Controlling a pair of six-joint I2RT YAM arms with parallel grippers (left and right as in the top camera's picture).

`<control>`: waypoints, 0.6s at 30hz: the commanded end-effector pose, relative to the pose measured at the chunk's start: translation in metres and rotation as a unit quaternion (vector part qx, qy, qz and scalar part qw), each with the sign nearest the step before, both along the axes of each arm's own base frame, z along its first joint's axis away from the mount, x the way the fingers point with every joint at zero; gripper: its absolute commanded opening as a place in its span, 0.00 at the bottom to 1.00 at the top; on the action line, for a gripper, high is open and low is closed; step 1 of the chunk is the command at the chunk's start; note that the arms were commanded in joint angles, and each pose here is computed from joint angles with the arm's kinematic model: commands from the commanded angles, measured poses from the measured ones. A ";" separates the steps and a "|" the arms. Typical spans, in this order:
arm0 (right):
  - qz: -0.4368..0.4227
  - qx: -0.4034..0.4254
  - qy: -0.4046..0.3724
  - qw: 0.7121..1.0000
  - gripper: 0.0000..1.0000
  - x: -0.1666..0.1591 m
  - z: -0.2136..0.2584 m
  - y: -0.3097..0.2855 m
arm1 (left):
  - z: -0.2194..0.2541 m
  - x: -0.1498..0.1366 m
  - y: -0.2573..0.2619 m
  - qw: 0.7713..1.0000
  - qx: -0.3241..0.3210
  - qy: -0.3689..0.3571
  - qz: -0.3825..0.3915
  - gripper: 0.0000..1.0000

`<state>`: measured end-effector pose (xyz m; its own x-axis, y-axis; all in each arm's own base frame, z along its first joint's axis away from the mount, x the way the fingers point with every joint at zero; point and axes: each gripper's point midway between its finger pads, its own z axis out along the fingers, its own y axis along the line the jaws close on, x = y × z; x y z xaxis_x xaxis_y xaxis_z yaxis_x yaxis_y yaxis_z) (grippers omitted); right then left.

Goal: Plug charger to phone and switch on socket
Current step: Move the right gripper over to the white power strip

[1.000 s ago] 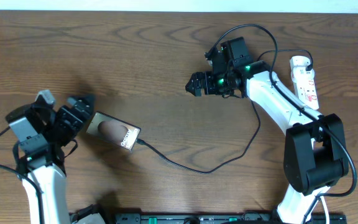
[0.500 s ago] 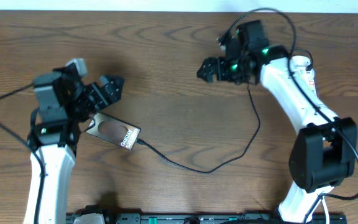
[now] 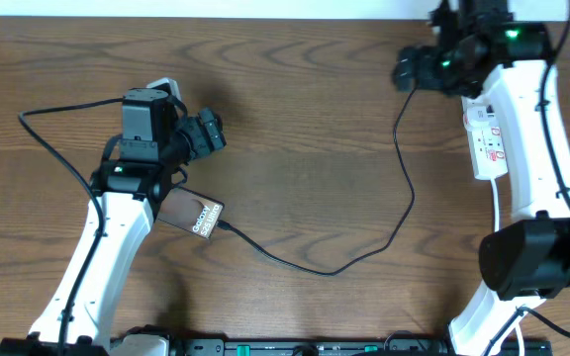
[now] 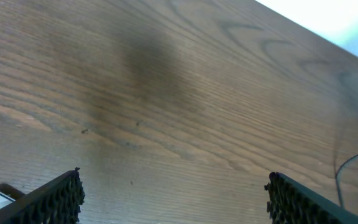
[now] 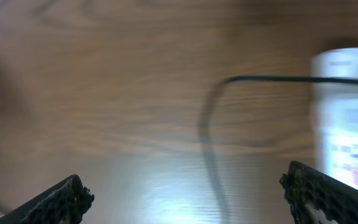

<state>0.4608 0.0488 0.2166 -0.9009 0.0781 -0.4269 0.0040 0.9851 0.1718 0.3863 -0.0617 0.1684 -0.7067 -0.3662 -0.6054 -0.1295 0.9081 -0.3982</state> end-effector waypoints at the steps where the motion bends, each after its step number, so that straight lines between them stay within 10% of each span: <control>1: -0.069 -0.080 -0.017 0.994 0.99 0.003 0.014 -0.064 | 0.007 0.008 0.006 1.000 0.023 -0.012 0.010 0.92; 10: -0.160 -0.077 -0.007 0.984 0.99 -0.016 0.011 -0.179 | 0.007 0.008 0.006 0.999 0.032 -0.014 0.001 0.92; 18: -0.073 0.039 -0.017 0.996 0.99 -0.037 -0.012 -0.206 | 0.007 0.008 0.006 0.999 0.032 -0.015 0.002 0.92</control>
